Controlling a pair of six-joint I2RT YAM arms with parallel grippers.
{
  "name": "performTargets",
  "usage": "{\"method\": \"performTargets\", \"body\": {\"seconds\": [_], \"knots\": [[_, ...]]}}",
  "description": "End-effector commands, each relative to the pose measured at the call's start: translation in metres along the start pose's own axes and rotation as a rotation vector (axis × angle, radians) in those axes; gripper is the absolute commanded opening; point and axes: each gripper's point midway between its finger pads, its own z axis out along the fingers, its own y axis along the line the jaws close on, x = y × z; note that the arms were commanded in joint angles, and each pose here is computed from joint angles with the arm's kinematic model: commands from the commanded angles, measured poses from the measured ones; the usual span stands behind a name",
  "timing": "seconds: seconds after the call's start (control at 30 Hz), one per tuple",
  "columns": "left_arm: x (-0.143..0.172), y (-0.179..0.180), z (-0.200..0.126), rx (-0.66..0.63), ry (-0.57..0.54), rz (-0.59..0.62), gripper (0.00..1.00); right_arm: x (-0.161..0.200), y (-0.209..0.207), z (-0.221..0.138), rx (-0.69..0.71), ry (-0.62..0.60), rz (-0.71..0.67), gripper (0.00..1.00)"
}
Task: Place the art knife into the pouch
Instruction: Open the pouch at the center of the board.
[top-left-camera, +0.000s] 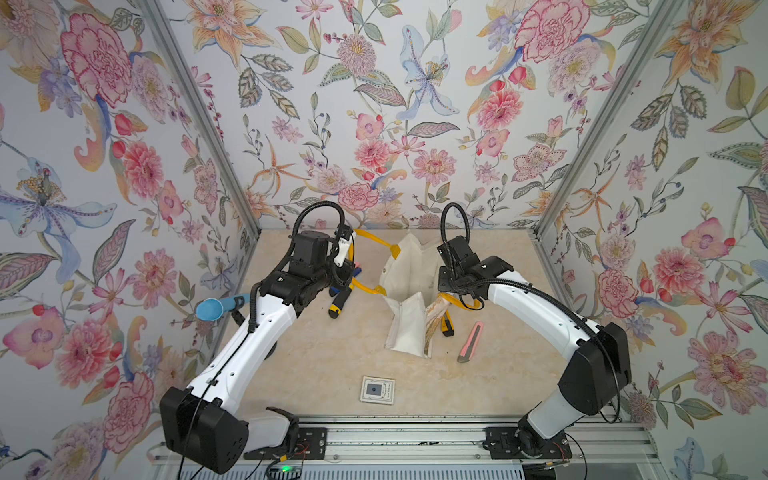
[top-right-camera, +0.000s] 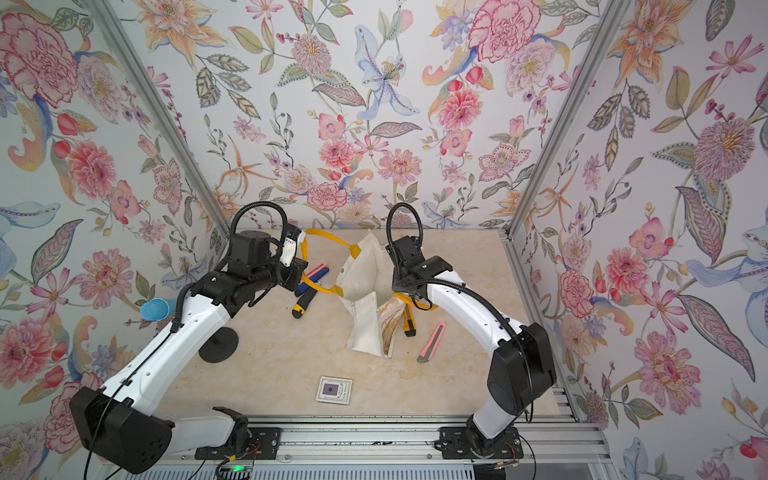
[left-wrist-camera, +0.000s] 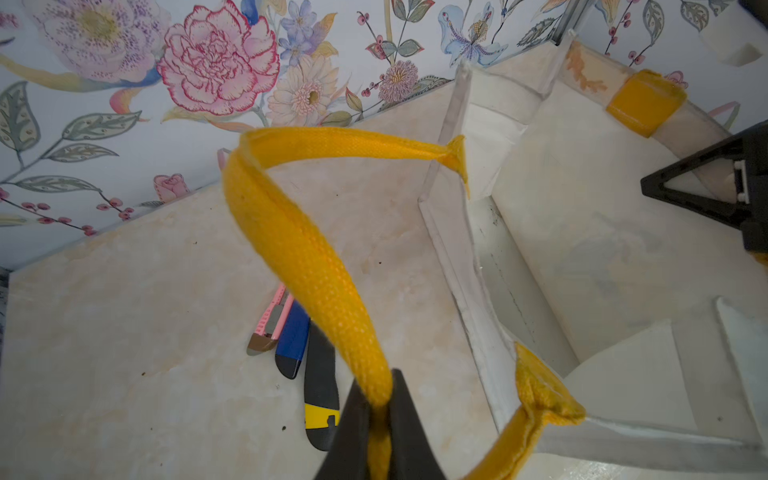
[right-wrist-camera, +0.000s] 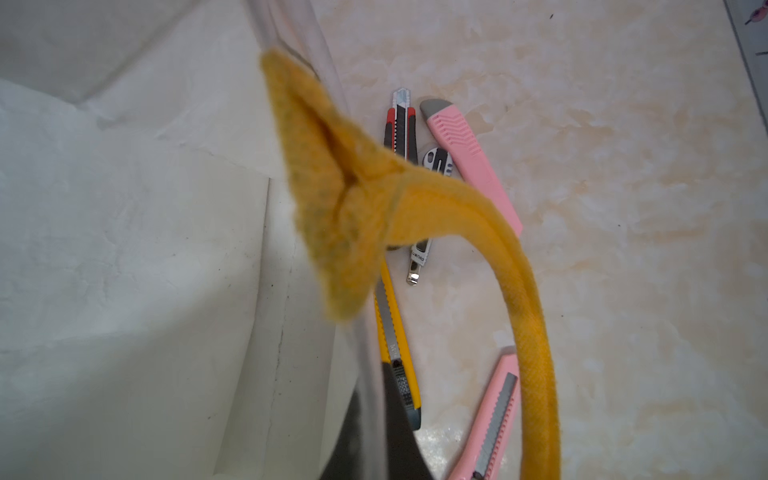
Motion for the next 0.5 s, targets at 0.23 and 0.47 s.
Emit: {"method": "performTargets", "body": {"seconds": [0.23, 0.47], "knots": [[0.007, 0.008, 0.002, 0.053, -0.120, -0.193, 0.96, -0.007, 0.008, 0.009, -0.016, -0.003, 0.007, 0.00], [-0.058, -0.023, -0.022, 0.258, -0.264, -0.166, 0.97, -0.007, 0.005, 0.009, -0.022, -0.002, 0.012, 0.00]]}}
